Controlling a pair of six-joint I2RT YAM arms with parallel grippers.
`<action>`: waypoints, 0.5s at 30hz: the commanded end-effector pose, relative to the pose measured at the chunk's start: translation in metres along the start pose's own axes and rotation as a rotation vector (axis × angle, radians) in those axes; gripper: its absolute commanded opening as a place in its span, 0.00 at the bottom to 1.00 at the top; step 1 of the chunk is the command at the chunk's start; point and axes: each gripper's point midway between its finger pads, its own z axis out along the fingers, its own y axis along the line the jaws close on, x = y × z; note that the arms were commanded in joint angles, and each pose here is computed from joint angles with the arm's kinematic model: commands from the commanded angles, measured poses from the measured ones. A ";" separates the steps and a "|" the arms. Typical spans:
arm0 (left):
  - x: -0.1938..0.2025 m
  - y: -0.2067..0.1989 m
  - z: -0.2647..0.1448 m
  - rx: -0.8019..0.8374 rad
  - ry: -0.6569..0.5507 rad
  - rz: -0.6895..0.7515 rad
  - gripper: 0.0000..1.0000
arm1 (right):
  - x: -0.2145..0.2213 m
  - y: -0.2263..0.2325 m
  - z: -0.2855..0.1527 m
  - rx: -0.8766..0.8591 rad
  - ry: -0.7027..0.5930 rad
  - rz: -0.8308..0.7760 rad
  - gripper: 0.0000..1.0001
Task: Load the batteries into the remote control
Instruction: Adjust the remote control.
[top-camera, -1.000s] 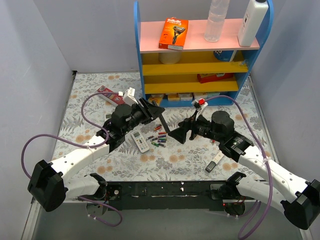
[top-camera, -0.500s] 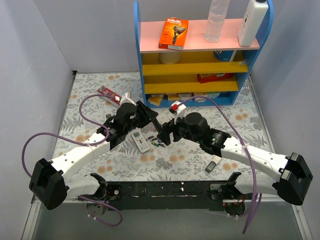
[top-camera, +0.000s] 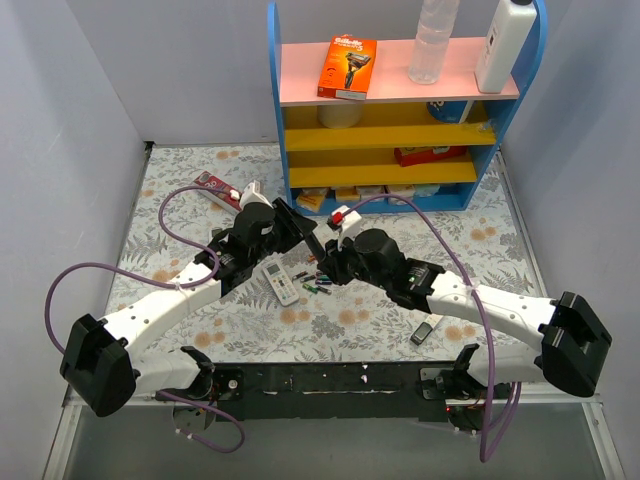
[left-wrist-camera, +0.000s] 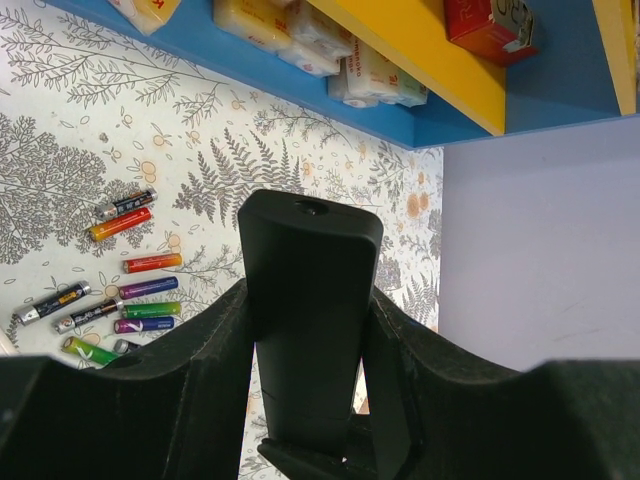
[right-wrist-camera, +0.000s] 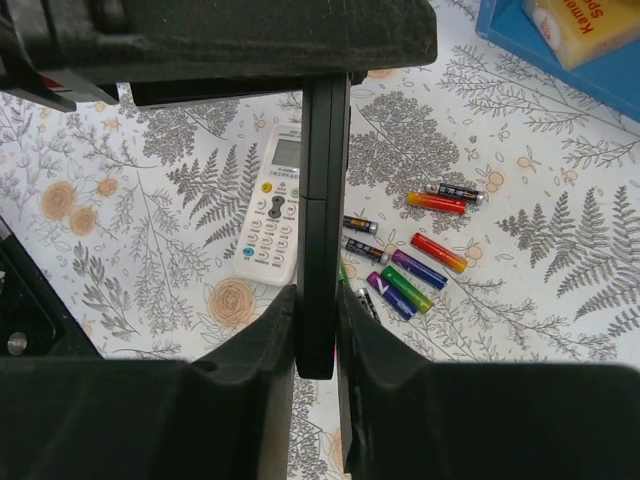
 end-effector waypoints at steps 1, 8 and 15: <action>-0.008 -0.021 -0.004 0.050 -0.009 0.008 0.01 | -0.043 0.009 -0.001 -0.010 -0.124 0.011 0.22; -0.017 -0.032 -0.012 0.109 -0.032 0.102 0.66 | -0.052 0.018 -0.010 -0.058 -0.152 0.043 0.01; -0.038 -0.036 -0.037 0.229 -0.089 0.188 0.98 | -0.061 0.030 -0.028 -0.128 -0.182 0.115 0.01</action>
